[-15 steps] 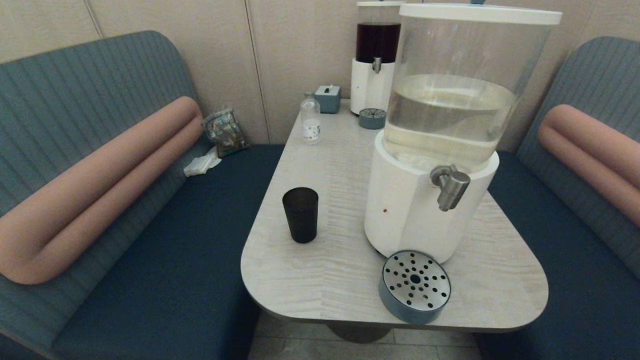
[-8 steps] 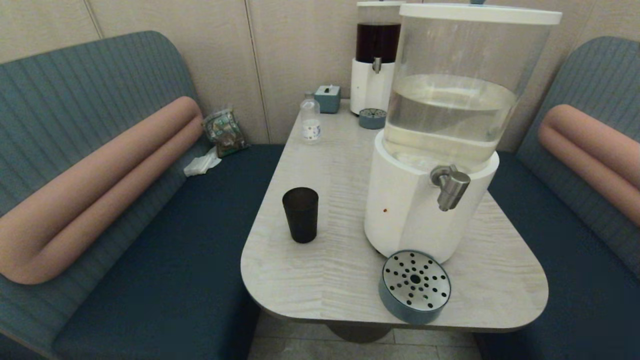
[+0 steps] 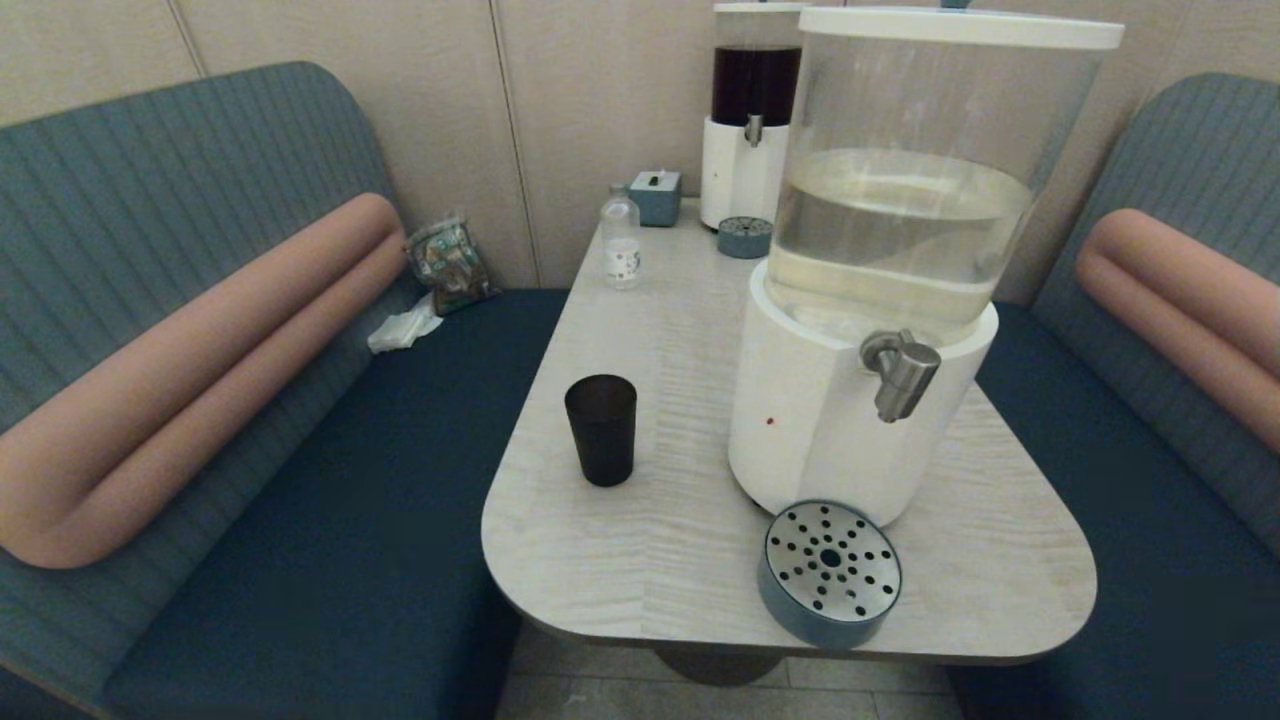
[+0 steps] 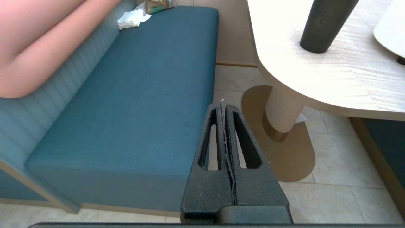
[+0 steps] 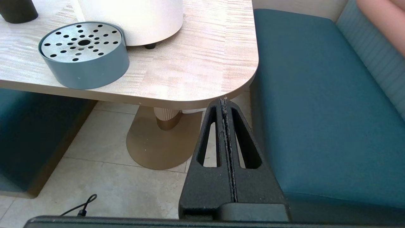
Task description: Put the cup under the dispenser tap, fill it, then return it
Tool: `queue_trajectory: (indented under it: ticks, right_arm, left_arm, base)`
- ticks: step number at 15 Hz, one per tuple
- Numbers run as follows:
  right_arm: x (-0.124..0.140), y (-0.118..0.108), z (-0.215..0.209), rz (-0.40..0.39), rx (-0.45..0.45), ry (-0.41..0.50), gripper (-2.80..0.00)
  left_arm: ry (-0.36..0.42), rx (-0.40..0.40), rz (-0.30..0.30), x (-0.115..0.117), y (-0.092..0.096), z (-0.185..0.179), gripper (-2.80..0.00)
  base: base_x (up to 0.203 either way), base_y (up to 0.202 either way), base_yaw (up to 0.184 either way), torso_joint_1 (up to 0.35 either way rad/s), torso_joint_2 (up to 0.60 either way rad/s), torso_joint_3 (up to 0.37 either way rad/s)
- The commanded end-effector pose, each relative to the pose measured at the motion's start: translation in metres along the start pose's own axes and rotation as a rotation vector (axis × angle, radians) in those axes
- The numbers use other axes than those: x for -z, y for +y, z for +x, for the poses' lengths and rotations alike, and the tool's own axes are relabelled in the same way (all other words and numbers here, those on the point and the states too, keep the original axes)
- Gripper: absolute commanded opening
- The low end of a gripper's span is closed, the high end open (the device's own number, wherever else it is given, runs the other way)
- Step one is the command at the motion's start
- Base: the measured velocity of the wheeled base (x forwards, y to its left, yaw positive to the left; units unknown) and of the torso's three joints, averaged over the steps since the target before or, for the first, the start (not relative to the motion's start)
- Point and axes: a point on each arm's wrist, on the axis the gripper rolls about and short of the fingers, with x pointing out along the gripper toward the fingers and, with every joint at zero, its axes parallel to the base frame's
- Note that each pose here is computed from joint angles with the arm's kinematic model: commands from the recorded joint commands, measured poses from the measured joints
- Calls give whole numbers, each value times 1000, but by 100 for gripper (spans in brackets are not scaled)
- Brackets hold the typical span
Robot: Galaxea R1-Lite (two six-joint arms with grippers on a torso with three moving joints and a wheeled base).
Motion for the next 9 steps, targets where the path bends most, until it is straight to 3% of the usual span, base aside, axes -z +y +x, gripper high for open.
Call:
queue_trajectory:
  ticks: [1, 9]
  right_arm:
    - [0, 0, 0, 0, 0, 1, -280]
    - [0, 0, 0, 0, 0, 2, -280]
  left_arm:
    - [2, 0, -2, 0, 0, 0, -280]
    - [2, 0, -2, 0, 0, 0, -280]
  base:
    - [0, 0, 0, 0, 0, 0]
    - [0, 0, 0, 0, 0, 0]
